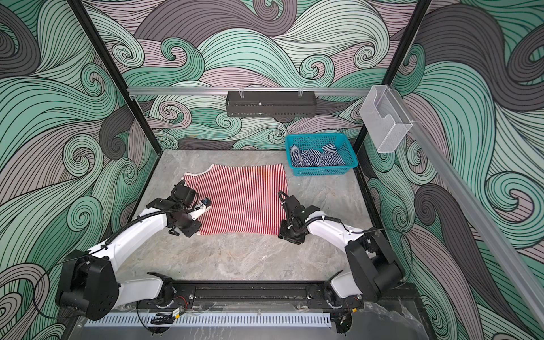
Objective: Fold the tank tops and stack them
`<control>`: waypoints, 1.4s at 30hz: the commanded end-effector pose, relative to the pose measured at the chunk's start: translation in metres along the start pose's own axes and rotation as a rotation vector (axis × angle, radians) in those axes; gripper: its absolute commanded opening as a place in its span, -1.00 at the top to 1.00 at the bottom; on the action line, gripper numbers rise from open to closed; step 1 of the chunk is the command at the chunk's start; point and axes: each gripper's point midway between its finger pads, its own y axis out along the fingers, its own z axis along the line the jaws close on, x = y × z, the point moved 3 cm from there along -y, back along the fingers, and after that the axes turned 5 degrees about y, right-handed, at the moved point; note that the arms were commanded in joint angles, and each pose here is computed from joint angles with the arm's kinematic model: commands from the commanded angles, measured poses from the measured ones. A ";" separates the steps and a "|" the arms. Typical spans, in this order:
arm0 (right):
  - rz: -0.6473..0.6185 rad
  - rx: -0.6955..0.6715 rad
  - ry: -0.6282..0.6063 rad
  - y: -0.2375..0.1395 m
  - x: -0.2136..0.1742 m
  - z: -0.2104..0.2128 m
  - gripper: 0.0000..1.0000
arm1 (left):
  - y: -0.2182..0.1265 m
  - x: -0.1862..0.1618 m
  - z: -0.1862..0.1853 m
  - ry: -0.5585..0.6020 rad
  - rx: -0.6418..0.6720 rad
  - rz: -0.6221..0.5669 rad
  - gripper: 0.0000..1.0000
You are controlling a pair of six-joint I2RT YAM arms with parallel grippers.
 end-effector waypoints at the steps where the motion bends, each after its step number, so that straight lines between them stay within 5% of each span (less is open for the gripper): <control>1: -0.015 0.036 0.093 0.001 0.007 -0.004 0.00 | -0.004 0.003 -0.008 0.016 -0.020 -0.029 0.00; 5: -0.033 0.055 0.136 0.001 0.012 -0.007 0.04 | -0.004 0.003 -0.006 0.023 0.008 -0.039 0.30; 9: -0.051 0.063 0.172 0.001 0.019 -0.010 0.07 | -0.004 0.003 -0.007 0.021 0.009 -0.036 0.36; 19: -0.034 -0.008 0.148 0.009 0.024 -0.013 0.31 | -0.002 0.000 -0.011 0.027 0.002 -0.021 0.36; 42: 0.016 -0.164 0.060 0.022 0.024 -0.007 0.51 | 0.003 -0.009 -0.015 0.031 0.023 -0.007 0.29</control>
